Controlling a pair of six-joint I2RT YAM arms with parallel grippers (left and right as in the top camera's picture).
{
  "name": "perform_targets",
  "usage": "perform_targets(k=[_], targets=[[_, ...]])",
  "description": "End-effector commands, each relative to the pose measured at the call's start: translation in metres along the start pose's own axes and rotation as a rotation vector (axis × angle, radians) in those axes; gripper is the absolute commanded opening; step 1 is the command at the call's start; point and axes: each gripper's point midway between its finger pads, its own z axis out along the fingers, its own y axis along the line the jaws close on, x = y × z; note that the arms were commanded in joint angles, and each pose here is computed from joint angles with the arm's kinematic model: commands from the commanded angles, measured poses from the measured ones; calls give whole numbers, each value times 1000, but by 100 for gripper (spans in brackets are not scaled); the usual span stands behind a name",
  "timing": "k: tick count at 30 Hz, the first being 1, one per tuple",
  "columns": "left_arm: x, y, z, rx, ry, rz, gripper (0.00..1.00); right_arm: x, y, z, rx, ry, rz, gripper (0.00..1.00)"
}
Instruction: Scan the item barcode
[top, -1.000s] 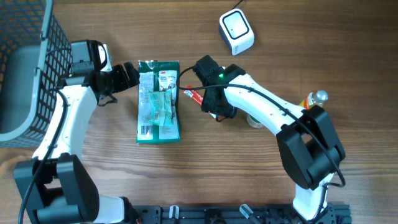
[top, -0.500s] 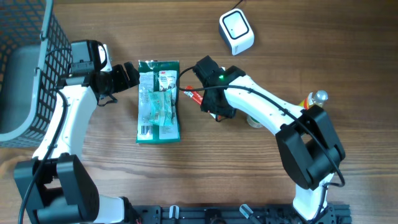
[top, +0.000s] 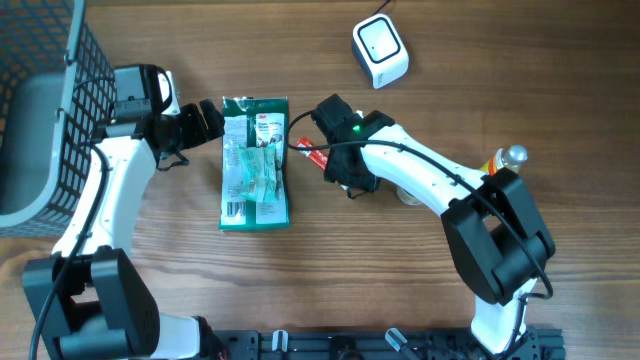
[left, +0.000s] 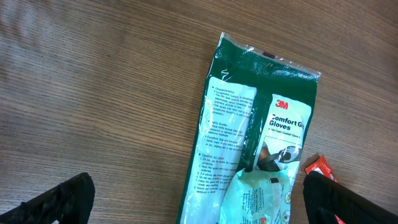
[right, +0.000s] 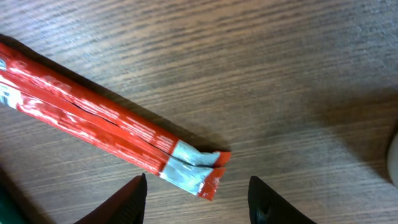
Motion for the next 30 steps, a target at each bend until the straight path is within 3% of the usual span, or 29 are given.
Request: perform_targets(k=[1,8,14,17,20,24,30], targets=[[-9,1,-7,-3,-30,6,100,-1,-4,6,16,-7,18,52],[-9,1,-7,-3,-30,6,100,5,-7,25,-9,-18,18,51],[-9,1,-7,-3,-31,6,100,14,-17,39,-2,-5,72,36],[-9,1,-7,-3,-30,6,100,13,-16,39,-5,-6,53,5],[-9,1,-7,-3,-30,6,100,3,-11,28,-30,-31,-65,4],[-9,1,-7,-3,-31,6,100,-13,-6,-25,-94,-106,-173,4],[-9,1,-7,-3,-31,6,100,1,-7,-91,-192,-142,-371,4]])
